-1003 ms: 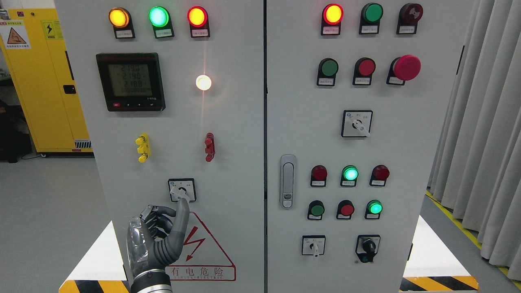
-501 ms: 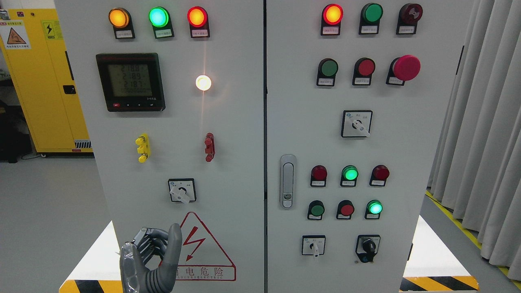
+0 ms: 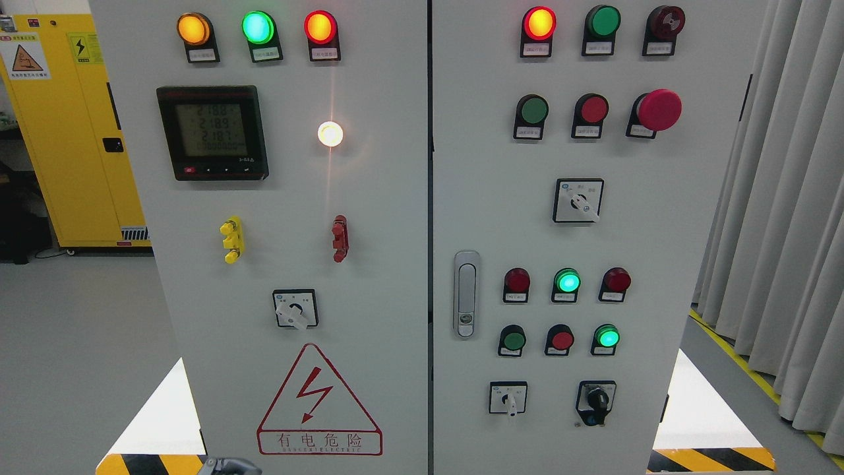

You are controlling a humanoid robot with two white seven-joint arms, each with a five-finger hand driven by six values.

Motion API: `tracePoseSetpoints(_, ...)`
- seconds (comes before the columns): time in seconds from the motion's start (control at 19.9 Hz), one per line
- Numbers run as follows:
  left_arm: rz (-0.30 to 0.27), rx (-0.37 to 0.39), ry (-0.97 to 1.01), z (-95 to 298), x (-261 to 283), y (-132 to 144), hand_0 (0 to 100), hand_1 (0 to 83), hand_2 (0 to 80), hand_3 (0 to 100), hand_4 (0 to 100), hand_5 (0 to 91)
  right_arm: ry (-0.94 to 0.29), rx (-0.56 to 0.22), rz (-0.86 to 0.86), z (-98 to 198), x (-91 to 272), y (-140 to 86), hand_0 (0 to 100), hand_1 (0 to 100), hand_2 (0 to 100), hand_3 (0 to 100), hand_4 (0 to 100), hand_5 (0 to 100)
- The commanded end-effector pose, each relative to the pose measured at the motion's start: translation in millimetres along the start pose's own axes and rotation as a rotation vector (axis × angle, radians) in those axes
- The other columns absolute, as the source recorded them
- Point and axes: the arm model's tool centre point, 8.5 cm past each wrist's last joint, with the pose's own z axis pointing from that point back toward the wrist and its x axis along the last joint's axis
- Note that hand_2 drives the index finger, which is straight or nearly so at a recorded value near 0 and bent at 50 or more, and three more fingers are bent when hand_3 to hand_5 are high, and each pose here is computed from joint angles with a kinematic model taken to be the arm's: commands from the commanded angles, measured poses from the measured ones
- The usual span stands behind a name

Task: Turn on light switch 1

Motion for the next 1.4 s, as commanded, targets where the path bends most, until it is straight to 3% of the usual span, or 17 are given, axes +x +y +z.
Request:
tracePoseSetpoints(0.0,-0.116,0.067,0.243,92.4,-68.0,97.3,3,21.6,50.9,93,91,80.2,0.007,-0.003,-0.028,0.0,-0.7,-0.3,0,50,4,0,0,0)
tracePoseSetpoints(0.2,-0.152,0.023,0.374,176.7,-106.7,131.3,1,16.1,41.2,82,83,64.9,0.007,-0.003,-0.028,0.0,-0.7,-0.3,0,50,4,0,0,0)
tracePoseSetpoints(0.4,-0.215,0.032,0.6,273.3,-132.9,159.8,0,12.7,31.1,73,73,51.6,0.007,-0.003,-0.028,0.0,-0.7,-0.3,0,50,4,0,0,0)
tracePoseSetpoints(0.5,-0.245,0.029,0.737,324.2,-134.8,171.9,0,12.0,28.5,70,70,48.7,0.007,-0.003,-0.028,0.0,-0.7,-0.3,0,50,4,0,0,0)
tracePoseSetpoints(0.7,-0.276,-0.002,0.949,394.7,-124.5,185.5,0,10.4,16.0,56,59,33.2,0.007,-0.003,-0.028,0.0,-0.7,-0.3,0,50,4,0,0,0)
tracePoseSetpoints(0.75,-0.274,-0.028,1.014,411.7,-120.6,187.9,0,9.3,8.9,48,53,25.1,0.007,-0.003,-0.028,0.0,-0.7,-0.3,0,50,4,0,0,0)
tracePoseSetpoints(0.8,-0.264,-0.057,1.066,423.8,-117.9,188.8,0,9.0,8.0,47,51,22.2,0.007,-0.003,-0.028,0.0,-0.7,-0.3,0,50,4,0,0,0)
tracePoseSetpoints(0.85,-0.251,-0.084,1.113,434.9,-114.8,189.3,0,8.1,2.5,39,42,10.2,0.007,-0.003,-0.028,0.0,-0.7,-0.3,0,50,4,0,0,0)
tracePoseSetpoints(0.9,-0.237,-0.107,1.163,444.1,-113.4,188.4,0,8.1,2.5,39,42,10.2,0.007,-0.003,-0.028,0.0,-0.7,-0.3,0,50,4,0,0,0)
tracePoseSetpoints(0.95,-0.23,-0.123,1.219,451.8,-113.6,188.5,0,7.4,0.0,32,35,2.7,0.007,-0.003,-0.028,0.0,-0.7,-0.3,0,50,4,0,0,0)
tracePoseSetpoints(1.2,-0.182,-0.167,1.528,483.5,-119.8,187.7,0,6.1,0.0,25,29,0.0,0.009,-0.003,-0.028,0.1,-1.6,-0.3,0,50,4,0,0,0)
tracePoseSetpoints(1.35,-0.151,-0.202,1.633,493.1,-121.5,183.7,0,4.3,0.0,13,21,0.0,0.009,-0.003,-0.028,0.1,-1.6,-0.3,0,50,4,0,0,0)
